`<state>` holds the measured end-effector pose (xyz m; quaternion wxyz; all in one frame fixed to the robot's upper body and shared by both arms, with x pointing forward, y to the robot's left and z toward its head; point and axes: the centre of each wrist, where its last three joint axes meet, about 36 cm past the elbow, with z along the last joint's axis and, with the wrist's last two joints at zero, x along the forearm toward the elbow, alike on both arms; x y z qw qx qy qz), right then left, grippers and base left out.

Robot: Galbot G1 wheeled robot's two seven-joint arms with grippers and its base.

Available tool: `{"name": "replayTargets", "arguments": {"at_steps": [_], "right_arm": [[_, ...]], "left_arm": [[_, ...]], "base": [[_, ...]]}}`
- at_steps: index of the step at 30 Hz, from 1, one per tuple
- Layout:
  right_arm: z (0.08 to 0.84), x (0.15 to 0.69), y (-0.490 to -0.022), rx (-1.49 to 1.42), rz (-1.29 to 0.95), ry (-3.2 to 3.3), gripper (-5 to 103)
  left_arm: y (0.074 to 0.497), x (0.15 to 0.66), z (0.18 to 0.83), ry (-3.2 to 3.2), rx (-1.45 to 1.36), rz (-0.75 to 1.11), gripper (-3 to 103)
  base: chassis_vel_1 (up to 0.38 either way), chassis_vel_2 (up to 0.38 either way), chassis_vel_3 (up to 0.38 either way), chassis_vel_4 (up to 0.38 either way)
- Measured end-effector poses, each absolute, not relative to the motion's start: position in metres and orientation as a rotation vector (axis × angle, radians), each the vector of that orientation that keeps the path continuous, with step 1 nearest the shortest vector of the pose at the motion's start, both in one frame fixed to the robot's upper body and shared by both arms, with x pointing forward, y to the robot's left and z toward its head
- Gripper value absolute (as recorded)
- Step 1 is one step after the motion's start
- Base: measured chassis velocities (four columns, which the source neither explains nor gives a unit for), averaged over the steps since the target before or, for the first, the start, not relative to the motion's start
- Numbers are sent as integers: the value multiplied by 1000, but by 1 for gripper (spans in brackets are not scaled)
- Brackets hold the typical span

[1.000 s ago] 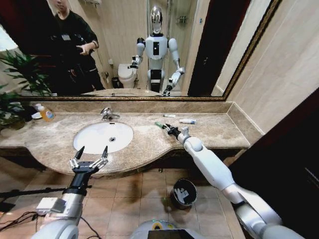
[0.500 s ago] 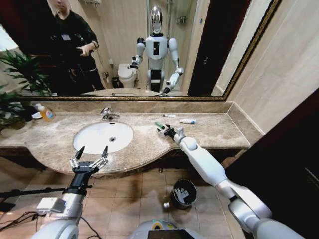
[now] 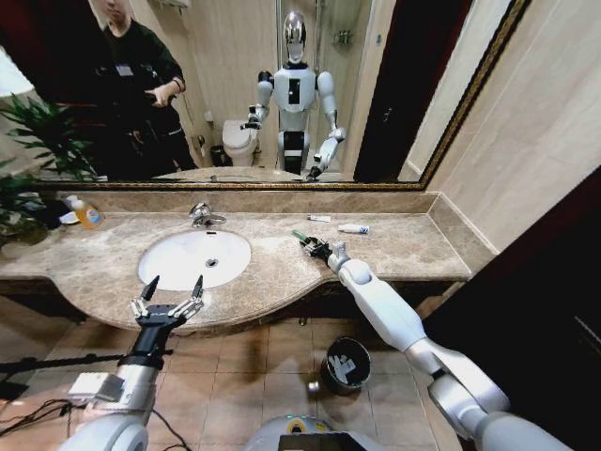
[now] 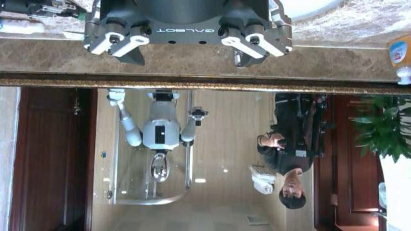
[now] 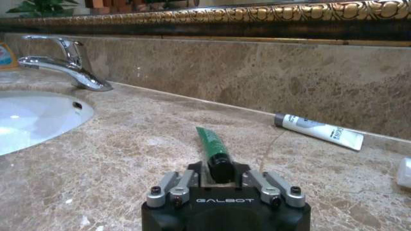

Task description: Pick up the trash from the sink and place it in the trash bin.

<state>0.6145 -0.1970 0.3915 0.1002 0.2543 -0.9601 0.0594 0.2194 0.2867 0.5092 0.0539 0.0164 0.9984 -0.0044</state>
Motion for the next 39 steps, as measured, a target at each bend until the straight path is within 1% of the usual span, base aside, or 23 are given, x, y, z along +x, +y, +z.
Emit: {"name": "replayTargets", "arguments": {"at_steps": [2, 4, 5, 11, 15, 19, 20, 22, 23, 26, 27, 30, 31, 32, 35, 36, 39], "right_arm": [[391, 614, -198, 746, 173, -2840, 22], [391, 614, -198, 745, 173, -2842, 22], [392, 614, -199, 741, 172, -2845, 20], [395, 610, -202, 729, 169, -2863, 20], [409, 598, -208, 711, 159, -2911, 20], [437, 565, -225, 691, 127, -2981, 20], [437, 565, -225, 691, 127, -2981, 20], [448, 536, -238, 674, 92, -3002, 20], [448, 536, -238, 674, 92, -3002, 20], [452, 490, -261, 637, 74, -3002, 20], [452, 490, -261, 637, 74, -3002, 20], [458, 448, -276, 607, 91, -3008, 20], [458, 448, -276, 607, 91, -3008, 20], [460, 437, -280, 594, 94, -3013, 20], [458, 395, -299, 509, 84, -3007, 20], [458, 395, -299, 509, 84, -3007, 20], [448, 339, -309, 454, 41, -2975, 20]], "left_arm": [[287, 219, 509, 3033, 50, -13, 100], [287, 219, 509, 3033, 50, -13, 100], [287, 219, 509, 3033, 50, -13, 100], [287, 219, 509, 3033, 50, -13, 100], [287, 219, 509, 3033, 50, -13, 100], [287, 219, 509, 3033, 50, -13, 100], [287, 219, 509, 3033, 50, -13, 100], [287, 219, 509, 3033, 51, -13, 100], [287, 219, 509, 3033, 51, -13, 100], [287, 219, 509, 3033, 49, -13, 100], [287, 219, 509, 3033, 49, -13, 100], [287, 219, 509, 3033, 50, -13, 100], [287, 219, 509, 3033, 50, -13, 100], [287, 219, 509, 3033, 50, -13, 100], [287, 219, 509, 3033, 50, -13, 100], [287, 219, 509, 3033, 50, -13, 100], [287, 219, 509, 3033, 50, -13, 100]], "base": [[0, 0, 0, 0], [0, 0, 0, 0], [0, 0, 0, 0], [0, 0, 0, 0], [0, 0, 0, 0], [0, 0, 0, 0], [0, 0, 0, 0], [0, 0, 0, 0], [0, 0, 0, 0], [0, 0, 0, 0], [0, 0, 0, 0], [0, 0, 0, 0], [0, 0, 0, 0], [0, 0, 0, 0], [0, 0, 0, 0], [0, 0, 0, 0], [0, 0, 0, 0]]}}
